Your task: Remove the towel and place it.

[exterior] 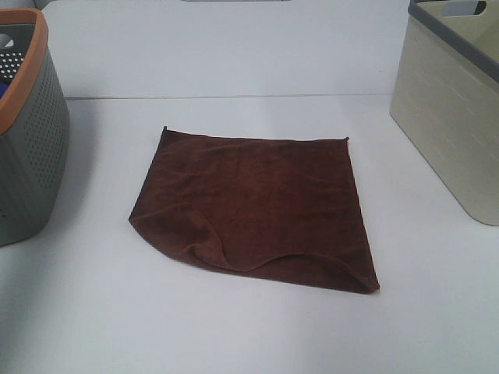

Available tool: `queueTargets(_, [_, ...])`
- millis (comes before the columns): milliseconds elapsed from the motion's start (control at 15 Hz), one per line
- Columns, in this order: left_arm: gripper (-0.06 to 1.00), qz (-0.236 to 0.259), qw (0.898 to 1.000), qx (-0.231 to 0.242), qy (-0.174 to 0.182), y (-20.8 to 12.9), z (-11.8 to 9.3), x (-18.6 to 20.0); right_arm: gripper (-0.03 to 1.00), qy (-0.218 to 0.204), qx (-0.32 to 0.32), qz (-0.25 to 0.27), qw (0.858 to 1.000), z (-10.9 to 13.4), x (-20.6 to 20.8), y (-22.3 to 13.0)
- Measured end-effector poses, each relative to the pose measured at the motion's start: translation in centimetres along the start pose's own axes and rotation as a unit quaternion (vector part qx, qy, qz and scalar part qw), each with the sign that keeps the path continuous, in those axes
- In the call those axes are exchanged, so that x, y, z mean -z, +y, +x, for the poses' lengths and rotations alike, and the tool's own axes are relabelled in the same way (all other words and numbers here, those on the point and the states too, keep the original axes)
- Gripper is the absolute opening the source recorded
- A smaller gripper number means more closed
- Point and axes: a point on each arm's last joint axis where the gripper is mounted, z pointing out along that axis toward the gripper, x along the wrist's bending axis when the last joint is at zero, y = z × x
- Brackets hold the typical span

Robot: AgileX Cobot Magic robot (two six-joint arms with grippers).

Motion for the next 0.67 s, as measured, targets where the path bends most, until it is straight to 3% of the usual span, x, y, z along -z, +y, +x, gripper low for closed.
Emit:
queueTargets(267, [0.72,-0.014,0.999,-0.013,0.043,-7.2,-0.1,3.1,0.77,-0.018,0.015,-0.03,0.999,0.3,3.8,-8.6])
queueTargets(533, [0.72,-0.122,0.989,-0.013,0.083,-12.0,-0.2,5.0,0.77,-0.039,0.025,-0.074,0.996,0.2,5.4,-15.0])
queueTargets(667, [0.72,-0.148,0.985,-0.016,0.092,-14.5,-0.4,5.0,0.77,-0.039,0.026,-0.087,0.995,0.3,5.4,-17.2])
